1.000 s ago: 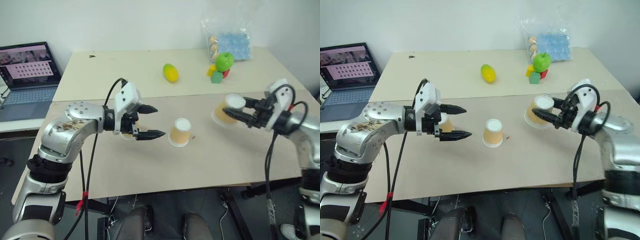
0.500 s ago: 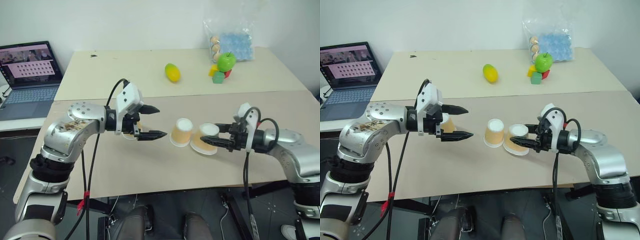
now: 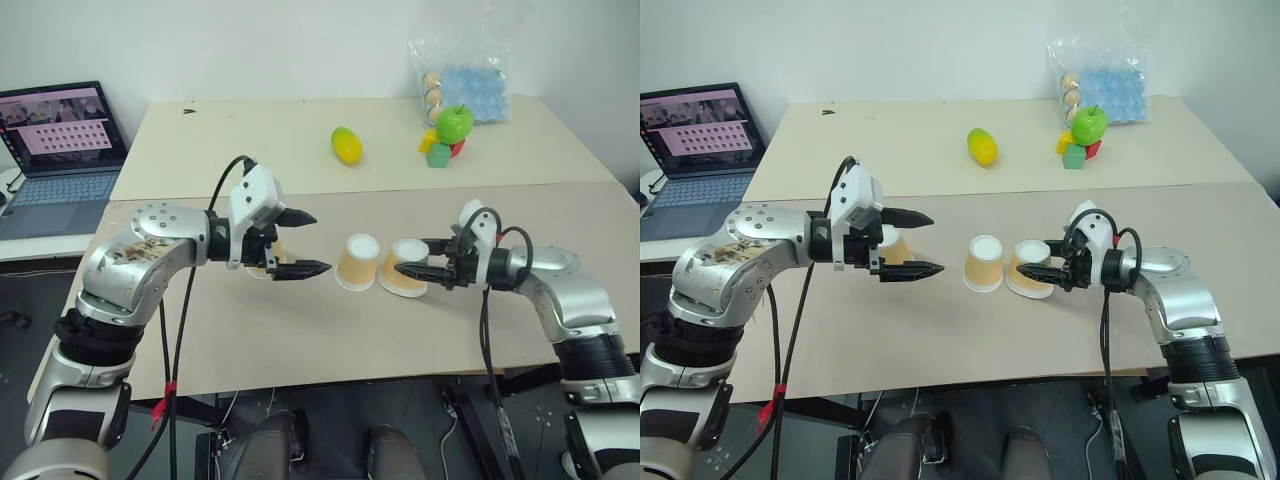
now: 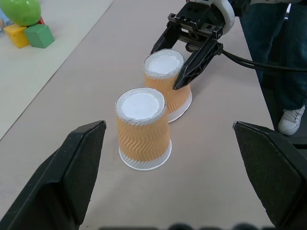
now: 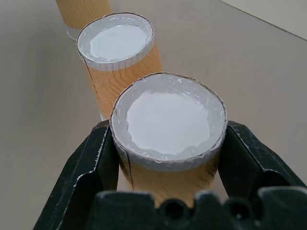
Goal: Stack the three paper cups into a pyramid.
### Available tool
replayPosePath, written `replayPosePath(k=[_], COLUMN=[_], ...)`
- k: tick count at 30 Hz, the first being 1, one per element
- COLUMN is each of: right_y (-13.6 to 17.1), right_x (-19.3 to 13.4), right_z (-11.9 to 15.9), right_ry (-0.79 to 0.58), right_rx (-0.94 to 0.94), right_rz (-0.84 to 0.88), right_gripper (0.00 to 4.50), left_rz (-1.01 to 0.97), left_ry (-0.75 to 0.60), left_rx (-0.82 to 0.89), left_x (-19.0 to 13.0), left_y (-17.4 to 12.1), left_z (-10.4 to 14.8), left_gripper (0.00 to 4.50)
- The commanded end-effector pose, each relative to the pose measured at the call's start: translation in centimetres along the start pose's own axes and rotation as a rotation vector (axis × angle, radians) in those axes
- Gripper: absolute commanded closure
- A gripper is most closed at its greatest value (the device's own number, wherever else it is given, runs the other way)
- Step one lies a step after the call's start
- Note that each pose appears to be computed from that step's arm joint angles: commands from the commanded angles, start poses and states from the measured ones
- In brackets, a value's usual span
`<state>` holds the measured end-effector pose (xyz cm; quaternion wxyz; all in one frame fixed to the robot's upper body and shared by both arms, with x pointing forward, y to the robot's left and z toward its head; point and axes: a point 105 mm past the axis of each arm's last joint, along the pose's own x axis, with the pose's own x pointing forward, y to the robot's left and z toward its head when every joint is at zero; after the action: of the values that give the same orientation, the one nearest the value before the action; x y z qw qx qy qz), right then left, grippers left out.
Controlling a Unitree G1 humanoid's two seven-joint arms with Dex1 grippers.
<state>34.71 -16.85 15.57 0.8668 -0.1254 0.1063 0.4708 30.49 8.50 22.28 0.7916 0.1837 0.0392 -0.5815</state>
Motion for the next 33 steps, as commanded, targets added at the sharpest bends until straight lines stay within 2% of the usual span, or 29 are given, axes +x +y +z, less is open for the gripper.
replayPosePath(k=[1, 6, 7, 8, 9, 10, 16, 21, 28, 30, 33], right_y=[-0.4, -0.6, -0.6, -0.6, -0.7, -0.8, -0.9, -1.1, 0.2, 0.6, 1.0], right_x=[0.2, 0.8, 0.9, 0.9, 0.9, 0.9, -0.4, -3.2, -7.5, -8.3, -9.2], right_z=[1.4, 1.7, 1.8, 1.9, 2.0, 2.0, 2.7, 4.5, 7.8, 7.0, 3.8], right_ry=[-0.045, -0.078, -0.084, -0.088, -0.090, -0.091, -0.091, -0.126, -0.212, -0.169, -0.026], right_rx=[-0.041, 0.007, 0.003, 0.001, -0.011, -0.019, -0.046, -0.059, -0.046, -0.041, -0.009], right_rz=[-0.012, -0.022, -0.024, -0.025, -0.036, -0.044, -0.047, -0.071, -0.058, -0.054, -0.051], right_gripper=[1.66, 1.66, 0.89, 0.73, 0.26, 0.06, 0.01, 0.01, 0.01, 0.01, 0.01], left_rz=[0.014, 0.014, 0.014, 0.013, 0.013, 0.012, 0.010, 0.008, 0.003, 0.002, 0.000], left_ry=[-0.024, -0.024, -0.025, -0.026, -0.026, -0.026, -0.025, -0.024, -0.024, -0.025, -0.027], left_rx=[0.040, 0.041, 0.041, 0.041, 0.040, 0.041, 0.037, 0.036, 0.035, 0.036, 0.038], left_x=[-0.5, -0.5, -0.5, -0.5, -0.5, -0.5, -0.5, -0.5, -0.2, -0.1, -0.1], left_y=[-0.1, -0.1, -0.1, -0.1, -0.1, -0.1, -0.1, -0.1, 0.0, 0.0, 0.0], left_z=[1.2, 1.2, 1.2, 1.2, 1.3, 1.3, 1.2, 1.2, 1.0, 1.0, 1.1], left_gripper=[0.00, 0.00, 0.00, 0.00, 0.00, 0.00, 0.00, 0.00, 0.00, 0.00, 0.00])
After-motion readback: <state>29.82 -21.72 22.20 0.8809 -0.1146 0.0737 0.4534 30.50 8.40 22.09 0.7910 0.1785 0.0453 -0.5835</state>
